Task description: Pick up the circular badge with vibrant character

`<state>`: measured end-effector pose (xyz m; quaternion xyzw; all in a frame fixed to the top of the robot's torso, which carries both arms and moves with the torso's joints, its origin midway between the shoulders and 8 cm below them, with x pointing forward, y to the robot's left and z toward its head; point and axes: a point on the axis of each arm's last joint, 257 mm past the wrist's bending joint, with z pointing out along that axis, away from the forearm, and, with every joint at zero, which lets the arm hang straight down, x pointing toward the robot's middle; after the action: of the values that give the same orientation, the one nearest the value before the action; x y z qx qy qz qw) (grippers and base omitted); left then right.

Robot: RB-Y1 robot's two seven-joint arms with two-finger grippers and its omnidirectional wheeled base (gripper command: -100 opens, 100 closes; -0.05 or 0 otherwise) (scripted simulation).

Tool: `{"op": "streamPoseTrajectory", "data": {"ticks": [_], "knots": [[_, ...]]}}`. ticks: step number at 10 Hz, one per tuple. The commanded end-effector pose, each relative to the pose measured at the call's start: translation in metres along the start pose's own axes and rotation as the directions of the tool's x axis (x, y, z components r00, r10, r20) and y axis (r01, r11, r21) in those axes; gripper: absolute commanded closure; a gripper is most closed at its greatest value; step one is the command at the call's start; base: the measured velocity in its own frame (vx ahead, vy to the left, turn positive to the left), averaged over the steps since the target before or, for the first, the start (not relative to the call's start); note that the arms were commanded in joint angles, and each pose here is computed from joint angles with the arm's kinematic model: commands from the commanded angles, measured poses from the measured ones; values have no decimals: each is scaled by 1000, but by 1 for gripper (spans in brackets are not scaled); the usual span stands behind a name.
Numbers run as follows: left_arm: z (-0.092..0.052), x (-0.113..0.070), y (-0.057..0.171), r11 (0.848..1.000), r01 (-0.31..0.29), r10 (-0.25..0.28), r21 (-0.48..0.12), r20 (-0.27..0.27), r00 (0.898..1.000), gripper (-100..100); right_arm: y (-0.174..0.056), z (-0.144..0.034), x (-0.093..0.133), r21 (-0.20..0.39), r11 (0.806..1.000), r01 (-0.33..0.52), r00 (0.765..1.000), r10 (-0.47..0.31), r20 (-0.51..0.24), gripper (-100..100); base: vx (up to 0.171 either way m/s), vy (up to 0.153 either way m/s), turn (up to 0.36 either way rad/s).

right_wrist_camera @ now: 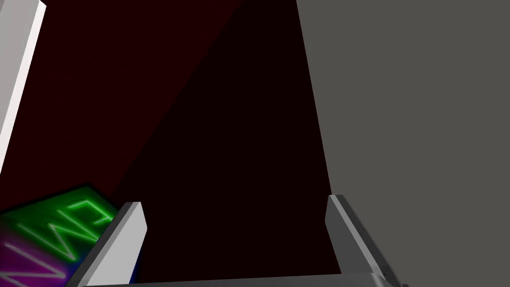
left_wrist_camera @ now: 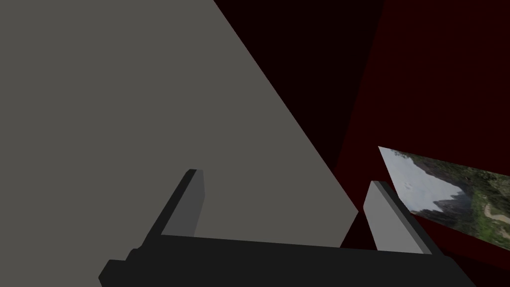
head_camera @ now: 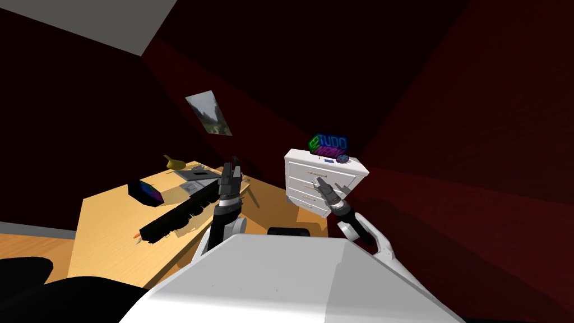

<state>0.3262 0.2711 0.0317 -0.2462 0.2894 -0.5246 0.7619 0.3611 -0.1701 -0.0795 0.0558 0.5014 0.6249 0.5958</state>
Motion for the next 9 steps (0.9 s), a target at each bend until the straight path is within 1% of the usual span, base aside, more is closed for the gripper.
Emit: {"op": "streamPoseTrajectory", "data": {"ticks": [1,2,3,4,5,6,7,8,9], "knots": [[0,0,0,1000,0,0,0,0,1000,0,-8,-5,8,5,1000,24,998,-24,-60,-100,-78,53,58],[0,0,0,1000,0,0,0,0,1000,0,-10,-5,20,-21,999,39,992,-41,-117,-100,-86,69,99],[0,0,0,1000,0,0,0,0,1000,0,-17,-10,20,-4,999,53,989,-53,-141,-100,-62,61,67],[0,0,0,1000,0,0,0,0,1000,0,-18,-12,19,-1,998,61,986,-61,-156,-100,-19,22,-5],[0,0,0,1000,0,0,0,0,1000,0,-24,-16,31,-22,997,80,972,-83,-220,-100,-42,37,111],[0,0,0,1000,0,0,0,0,1000,0,-29,-21,30,-10,995,97,964,-96,-247,-100,-44,35,79],[0,0,0,1000,0,0,0,0,1000,0,-31,-24,42,-44,993,113,943,-121,-310,-100,-57,48,124],[0,0,0,1000,0,0,0,0,1000,0,-39,-32,38,-23,991,132,933,-132,-336,-100,-41,49,72],[0,0,0,1000,0,0,0,0,1000,0,-40,-34,37,-22,990,138,929,-137,-345,-100,-14,23,-3]]}}
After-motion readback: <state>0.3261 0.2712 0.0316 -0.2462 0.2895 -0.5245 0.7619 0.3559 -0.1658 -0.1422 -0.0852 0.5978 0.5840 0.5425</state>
